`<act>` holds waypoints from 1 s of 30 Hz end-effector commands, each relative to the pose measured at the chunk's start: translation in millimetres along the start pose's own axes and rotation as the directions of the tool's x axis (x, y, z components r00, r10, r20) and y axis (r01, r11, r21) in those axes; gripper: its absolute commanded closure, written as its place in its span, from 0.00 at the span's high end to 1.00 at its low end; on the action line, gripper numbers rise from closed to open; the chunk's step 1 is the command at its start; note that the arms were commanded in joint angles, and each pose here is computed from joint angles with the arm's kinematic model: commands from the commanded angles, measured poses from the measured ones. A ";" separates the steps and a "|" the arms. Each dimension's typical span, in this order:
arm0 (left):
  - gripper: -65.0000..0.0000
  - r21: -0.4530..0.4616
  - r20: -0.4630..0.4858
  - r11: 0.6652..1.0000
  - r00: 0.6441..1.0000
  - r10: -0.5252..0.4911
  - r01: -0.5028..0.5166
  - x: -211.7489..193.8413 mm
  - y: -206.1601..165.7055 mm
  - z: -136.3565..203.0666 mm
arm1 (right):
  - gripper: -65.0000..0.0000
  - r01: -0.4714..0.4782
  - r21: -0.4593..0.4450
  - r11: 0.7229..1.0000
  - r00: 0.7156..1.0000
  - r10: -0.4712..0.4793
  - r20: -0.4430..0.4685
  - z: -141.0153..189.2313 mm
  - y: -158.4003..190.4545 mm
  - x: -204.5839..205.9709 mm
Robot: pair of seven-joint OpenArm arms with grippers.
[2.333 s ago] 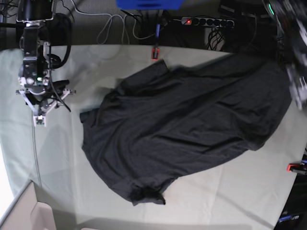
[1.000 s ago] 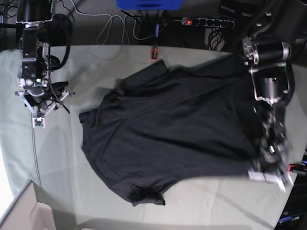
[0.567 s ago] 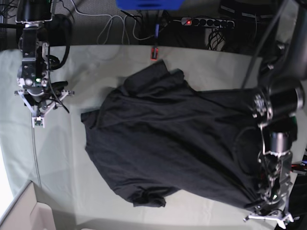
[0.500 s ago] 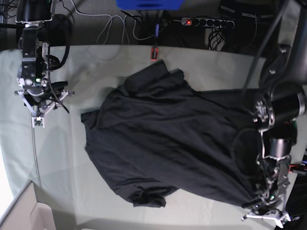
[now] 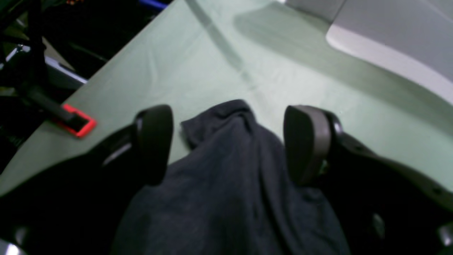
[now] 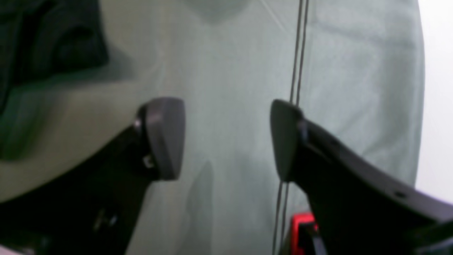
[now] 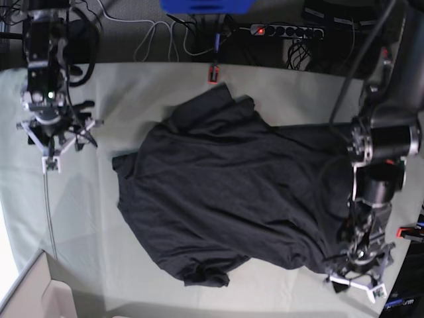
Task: Layout the t-shirt on the table in an organized manner, then fold the t-shirt properly
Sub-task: 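Release the shirt and reposition the left gripper along its side, then grasp the shirt's collar-side corners with both grippers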
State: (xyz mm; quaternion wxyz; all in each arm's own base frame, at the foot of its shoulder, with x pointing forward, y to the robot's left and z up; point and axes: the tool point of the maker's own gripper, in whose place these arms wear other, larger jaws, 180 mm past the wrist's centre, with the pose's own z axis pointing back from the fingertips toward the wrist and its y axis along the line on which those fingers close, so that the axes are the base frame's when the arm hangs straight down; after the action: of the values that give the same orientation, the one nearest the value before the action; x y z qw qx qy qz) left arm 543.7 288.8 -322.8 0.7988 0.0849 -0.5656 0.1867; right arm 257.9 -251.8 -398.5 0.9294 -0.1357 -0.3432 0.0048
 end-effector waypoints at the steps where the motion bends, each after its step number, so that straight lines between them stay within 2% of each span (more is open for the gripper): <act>1: 0.73 0.004 0.078 1.000 0.997 -0.004 0.003 26.1 6.5 0.0 | 0.64 -0.006 0.014 1.000 0.999 0.005 0.053 6.6 7.7 13.2; 4: 0.73 0.019 0.111 0.999 0.993 -0.048 0.046 11.8 31.0 13.8 | 0.68 -0.045 0.098 0.994 0.998 0.040 0.051 16.5 44.9 5.7; 7: 0.73 0.018 0.139 0.995 0.985 -0.098 0.096 -4.1 49.3 34.1 | 0.68 -0.110 0.218 0.970 0.994 0.103 0.044 24.9 96.2 -6.1; 9: 0.73 0.039 0.110 0.992 0.987 -0.121 0.118 -21.6 74.3 49.6 | 0.68 -0.112 0.284 0.952 0.994 0.103 0.046 32.5 127.5 -8.3; 14: 0.73 0.143 0.069 0.989 0.997 -0.043 0.033 -38.7 139.8 86.6 | 0.68 -0.042 0.349 0.936 0.999 0.032 0.034 43.6 163.2 -5.7; 18: 0.73 0.213 0.027 0.977 0.999 -0.033 0.027 -56.1 180.8 116.5 | 0.68 -0.072 0.425 0.903 0.997 0.069 0.022 53.1 198.0 -15.9; 21: 0.73 0.259 -0.006 0.965 0.999 -0.032 0.032 -74.0 205.6 130.9 | 0.68 -0.086 0.450 0.889 0.994 0.109 -0.026 48.0 212.3 -36.8; 25: 0.73 0.294 -0.040 0.955 0.999 -0.031 0.041 -90.3 224.8 143.2 | 0.68 -0.074 0.450 0.890 0.995 0.097 -0.030 38.4 218.5 -42.9; 30: 0.73 0.304 -0.064 0.951 0.997 -0.035 0.053 -100.8 231.6 150.1 | 0.68 -0.073 0.449 0.891 0.996 0.090 -0.016 33.5 220.5 -44.3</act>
State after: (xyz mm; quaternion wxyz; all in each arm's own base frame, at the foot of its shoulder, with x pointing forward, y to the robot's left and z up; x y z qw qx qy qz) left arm 287.7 420.4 -398.4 0.8084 0.2034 -0.4849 0.2645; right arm 213.1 -38.4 -466.9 0.9467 0.0642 -0.2912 0.1217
